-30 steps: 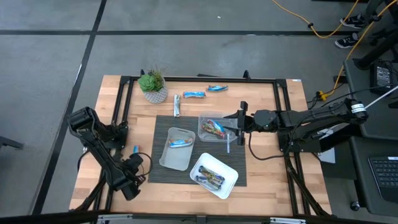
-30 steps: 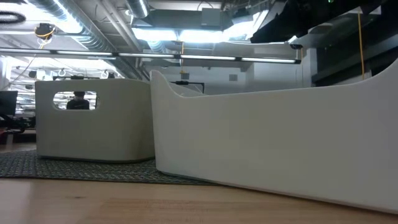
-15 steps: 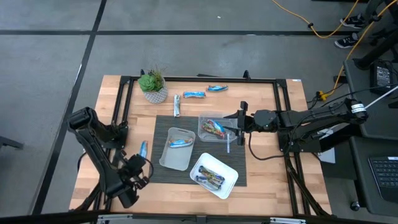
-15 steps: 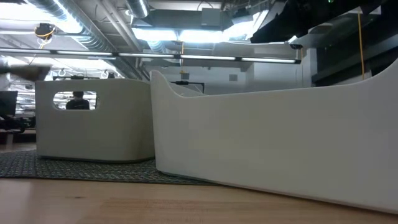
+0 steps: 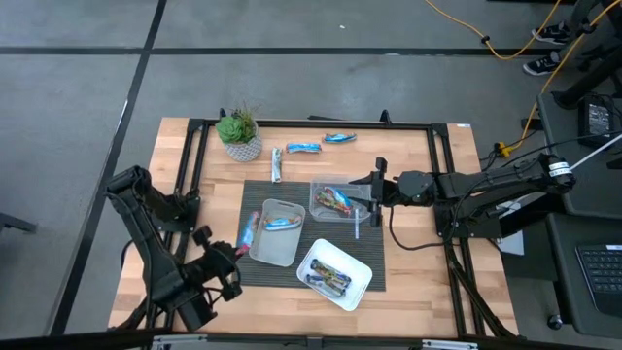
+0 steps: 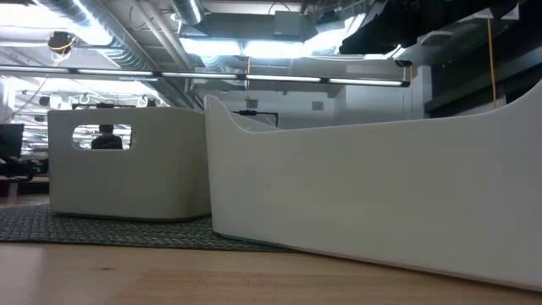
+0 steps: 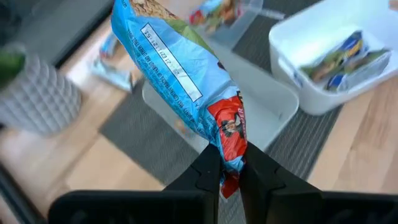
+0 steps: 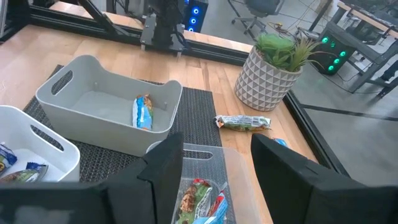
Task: Pick and place Granola Bars by type
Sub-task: Put the red granola bar into the transparent bin
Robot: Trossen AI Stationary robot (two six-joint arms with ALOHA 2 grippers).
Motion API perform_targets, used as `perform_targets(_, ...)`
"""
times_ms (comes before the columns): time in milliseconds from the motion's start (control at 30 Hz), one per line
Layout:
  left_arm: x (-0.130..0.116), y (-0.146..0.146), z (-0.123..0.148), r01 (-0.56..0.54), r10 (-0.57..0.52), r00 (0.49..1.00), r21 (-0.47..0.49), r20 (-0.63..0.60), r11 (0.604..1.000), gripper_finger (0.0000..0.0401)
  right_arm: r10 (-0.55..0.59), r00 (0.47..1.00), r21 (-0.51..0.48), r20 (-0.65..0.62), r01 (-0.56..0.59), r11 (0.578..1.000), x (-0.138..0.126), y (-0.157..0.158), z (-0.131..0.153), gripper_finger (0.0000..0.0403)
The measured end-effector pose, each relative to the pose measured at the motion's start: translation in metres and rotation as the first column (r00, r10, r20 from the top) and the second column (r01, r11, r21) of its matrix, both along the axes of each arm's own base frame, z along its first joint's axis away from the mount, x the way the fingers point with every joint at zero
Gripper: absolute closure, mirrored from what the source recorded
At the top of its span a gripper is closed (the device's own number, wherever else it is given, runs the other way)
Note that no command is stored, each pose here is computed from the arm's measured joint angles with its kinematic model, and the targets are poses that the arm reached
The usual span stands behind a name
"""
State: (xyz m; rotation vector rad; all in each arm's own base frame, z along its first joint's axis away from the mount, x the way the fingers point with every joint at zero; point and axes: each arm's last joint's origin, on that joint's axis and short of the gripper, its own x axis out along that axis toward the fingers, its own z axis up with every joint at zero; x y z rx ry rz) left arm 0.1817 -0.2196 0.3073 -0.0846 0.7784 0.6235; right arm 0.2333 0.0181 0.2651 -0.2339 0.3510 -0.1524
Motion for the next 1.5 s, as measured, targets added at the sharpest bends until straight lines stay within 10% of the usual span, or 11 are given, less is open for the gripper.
perform_targets(500, 0.078, 0.063, 0.023, 0.062, -0.05, 0.987, 0.077, -0.151, 0.995, 0.0376, 0.0, 1.0, 0.0, 0.001, 0.0, 1.0, 0.0, 0.0, 0.0, 0.0211)
perform_targets(800, 0.136, 0.12, 0.067, 0.222, -0.221, 0.975, 0.039, -0.039, 0.974, 0.0376, 0.0, 1.0, 0.0, 0.0, 0.0, 1.0, 0.0, 0.0, 0.0, 0.0211)
perform_targets(1500, 0.162, 0.185, 0.085, 0.201, -0.2, 0.98, 0.021, -0.019, 0.979, 0.0377, 0.009, 1.0, -0.024, -0.005, -0.009, 1.0, 0.0, 0.0, 0.0, 0.0211)
